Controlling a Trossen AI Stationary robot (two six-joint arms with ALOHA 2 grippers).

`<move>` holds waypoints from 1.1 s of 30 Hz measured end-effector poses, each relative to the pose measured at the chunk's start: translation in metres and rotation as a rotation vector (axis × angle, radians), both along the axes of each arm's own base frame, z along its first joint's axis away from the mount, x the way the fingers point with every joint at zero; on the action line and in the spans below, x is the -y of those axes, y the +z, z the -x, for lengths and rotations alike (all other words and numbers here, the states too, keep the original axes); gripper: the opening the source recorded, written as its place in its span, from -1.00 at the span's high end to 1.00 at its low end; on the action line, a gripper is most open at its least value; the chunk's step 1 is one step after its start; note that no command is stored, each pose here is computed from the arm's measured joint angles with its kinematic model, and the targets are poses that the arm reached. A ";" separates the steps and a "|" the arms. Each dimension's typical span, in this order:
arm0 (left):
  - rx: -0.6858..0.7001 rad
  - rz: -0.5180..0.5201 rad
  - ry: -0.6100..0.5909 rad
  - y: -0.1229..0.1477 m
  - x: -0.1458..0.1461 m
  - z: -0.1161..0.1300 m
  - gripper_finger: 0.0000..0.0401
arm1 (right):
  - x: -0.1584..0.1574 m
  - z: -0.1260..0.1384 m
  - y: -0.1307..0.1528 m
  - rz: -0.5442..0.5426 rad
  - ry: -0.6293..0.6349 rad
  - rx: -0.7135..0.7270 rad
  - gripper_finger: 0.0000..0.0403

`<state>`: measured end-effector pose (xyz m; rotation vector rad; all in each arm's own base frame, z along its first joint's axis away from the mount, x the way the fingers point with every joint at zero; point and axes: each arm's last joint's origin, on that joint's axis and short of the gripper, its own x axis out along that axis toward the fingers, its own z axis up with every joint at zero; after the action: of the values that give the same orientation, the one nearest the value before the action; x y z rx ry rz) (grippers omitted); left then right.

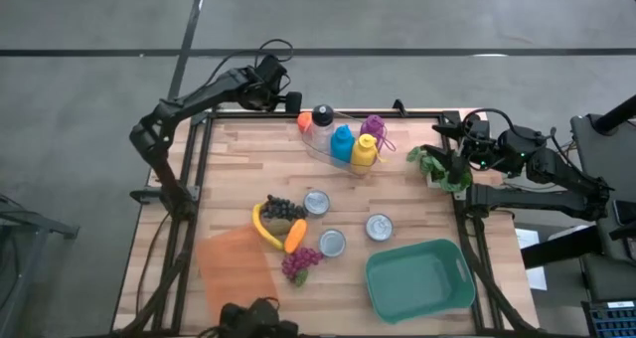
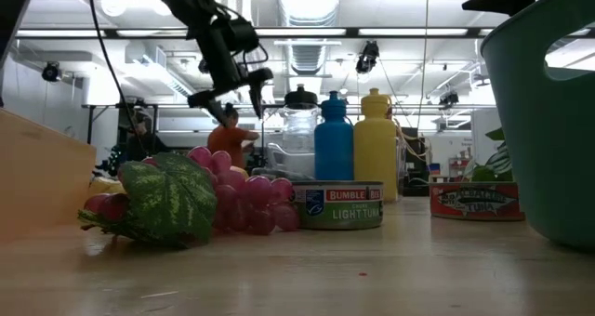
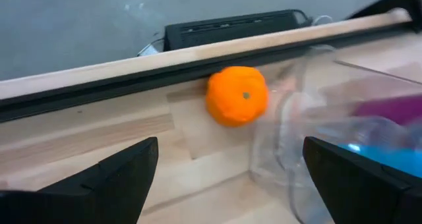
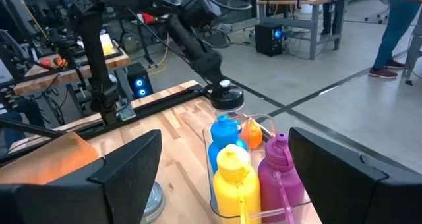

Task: Pick & Place Food Item
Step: Put the orange into the orange bin

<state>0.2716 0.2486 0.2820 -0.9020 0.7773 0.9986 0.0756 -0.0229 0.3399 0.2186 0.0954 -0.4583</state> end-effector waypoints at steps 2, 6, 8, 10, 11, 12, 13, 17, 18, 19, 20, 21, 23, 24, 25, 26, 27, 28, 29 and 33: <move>-0.010 0.009 0.017 -0.005 -0.007 0.003 -0.91 | 0.000 0.000 0.000 0.000 0.000 0.000 -0.63; 0.021 0.036 -0.007 -0.016 -0.020 0.006 -0.91 | 0.000 0.000 0.000 0.000 0.000 0.000 -0.63; 0.055 0.036 -0.036 -0.022 -0.028 0.005 -0.91 | 0.000 0.000 0.000 0.000 0.000 -0.001 -0.63; 0.092 0.042 -0.065 -0.029 -0.036 0.005 -0.91 | 0.000 0.000 0.000 0.000 -0.001 0.000 -0.63; 0.110 0.050 -0.079 -0.033 -0.040 0.004 -0.91 | 0.000 0.000 0.000 0.000 0.000 0.000 -0.63; 0.123 0.063 -0.094 -0.037 -0.043 0.005 -0.91 | 0.000 0.000 0.000 0.000 0.000 0.000 -0.63; 0.129 0.079 -0.108 -0.042 -0.046 0.004 -0.91 | 0.000 0.000 0.000 0.000 0.000 0.000 -0.63; 0.149 0.118 -0.152 -0.060 -0.054 0.001 -0.91 | 0.000 0.000 0.000 0.000 -0.001 0.000 -0.63; 0.160 0.125 -0.160 -0.064 -0.056 -0.001 -0.91 | 0.000 0.000 0.000 0.000 -0.001 0.000 -0.63; 0.171 0.135 -0.167 -0.069 -0.058 -0.003 -0.91 | 0.000 0.000 0.000 0.000 0.000 0.000 -0.63; 0.182 0.138 -0.175 -0.073 -0.060 -0.005 -0.91 | 0.000 0.000 0.000 0.000 -0.001 0.000 -0.63; 0.198 0.144 -0.184 -0.076 -0.061 -0.007 -0.91 | 0.000 0.000 0.000 0.000 0.000 0.000 -0.63; 0.220 0.157 -0.199 -0.082 -0.063 -0.010 -0.91 | 0.000 0.000 0.000 0.000 0.000 0.000 -0.63; 0.226 0.162 -0.196 -0.083 -0.065 -0.012 -0.91 | 0.000 0.000 0.000 0.000 0.000 0.000 -0.63; 0.231 0.158 -0.196 -0.083 -0.066 -0.013 -0.91 | 0.000 0.000 0.000 0.000 0.000 0.000 -0.63; 0.234 0.156 -0.194 -0.083 -0.066 -0.013 -0.91 | 0.000 0.000 0.000 0.000 -0.001 0.000 -0.63; 0.236 0.147 -0.195 -0.082 -0.066 -0.014 -0.91 | 0.000 0.000 0.000 0.000 0.000 0.000 -0.63; 0.239 0.132 -0.192 -0.081 -0.067 -0.015 -0.91 | 0.000 0.000 0.000 0.000 -0.001 0.000 -0.63; 0.238 0.128 -0.184 -0.080 -0.067 -0.015 -0.91 | 0.000 0.000 0.000 0.000 0.000 0.000 -0.63; 0.213 0.190 -0.123 -0.081 -0.064 -0.014 -0.91 | 0.000 0.000 0.000 0.000 0.000 0.000 -0.63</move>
<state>0.2855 0.3122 0.2011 -1.0910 0.7449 0.7158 0.0756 -0.0229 0.3399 0.2186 0.0957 -0.4585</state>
